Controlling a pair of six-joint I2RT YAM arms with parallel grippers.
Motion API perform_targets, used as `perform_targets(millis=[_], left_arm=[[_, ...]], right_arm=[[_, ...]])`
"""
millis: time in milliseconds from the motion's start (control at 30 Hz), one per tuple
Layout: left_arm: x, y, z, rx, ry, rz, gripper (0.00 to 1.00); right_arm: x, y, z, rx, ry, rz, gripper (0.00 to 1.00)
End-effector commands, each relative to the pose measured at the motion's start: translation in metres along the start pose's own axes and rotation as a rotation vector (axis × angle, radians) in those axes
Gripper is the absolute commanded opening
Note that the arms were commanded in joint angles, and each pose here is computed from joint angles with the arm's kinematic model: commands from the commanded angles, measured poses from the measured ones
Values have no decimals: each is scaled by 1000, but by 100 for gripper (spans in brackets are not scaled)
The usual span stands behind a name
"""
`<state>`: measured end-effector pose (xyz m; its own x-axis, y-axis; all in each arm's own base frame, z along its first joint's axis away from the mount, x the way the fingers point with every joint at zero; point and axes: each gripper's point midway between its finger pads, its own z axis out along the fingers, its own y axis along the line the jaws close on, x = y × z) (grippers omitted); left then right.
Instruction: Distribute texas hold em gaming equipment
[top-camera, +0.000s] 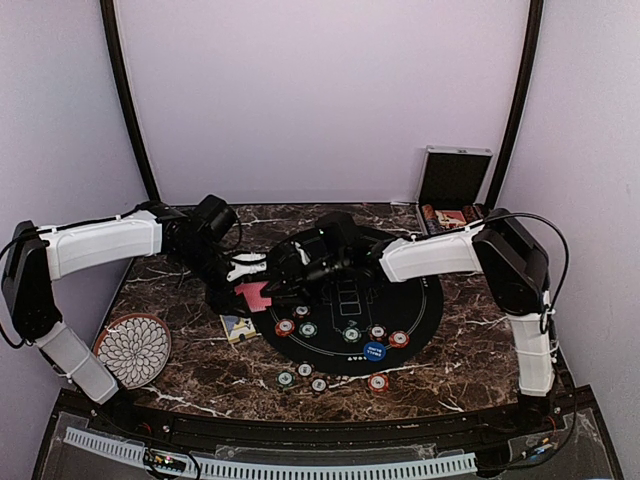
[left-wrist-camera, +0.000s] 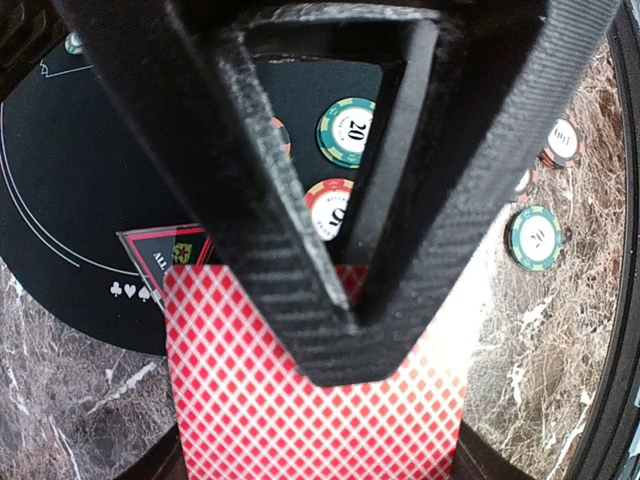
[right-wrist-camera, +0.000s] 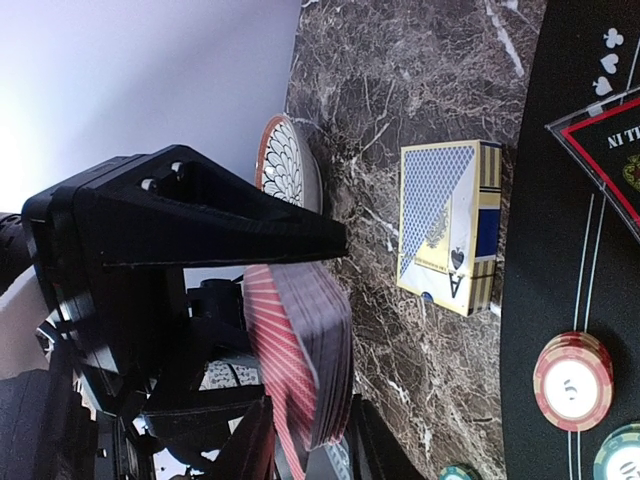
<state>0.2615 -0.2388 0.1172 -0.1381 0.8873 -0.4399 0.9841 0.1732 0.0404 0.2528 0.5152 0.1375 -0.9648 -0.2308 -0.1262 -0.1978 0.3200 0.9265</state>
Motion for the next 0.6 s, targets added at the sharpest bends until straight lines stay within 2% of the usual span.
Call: perform_targets(millis=[0,567], left_arm=[[-4,2,-6,-18,-26,-5,11],[5,5,-3,-22,-1,-26,9]], right_arm=[[-3,18,-13,-25,-20,-38,25],[-4,30,-18,-54,-27,-46,5]])
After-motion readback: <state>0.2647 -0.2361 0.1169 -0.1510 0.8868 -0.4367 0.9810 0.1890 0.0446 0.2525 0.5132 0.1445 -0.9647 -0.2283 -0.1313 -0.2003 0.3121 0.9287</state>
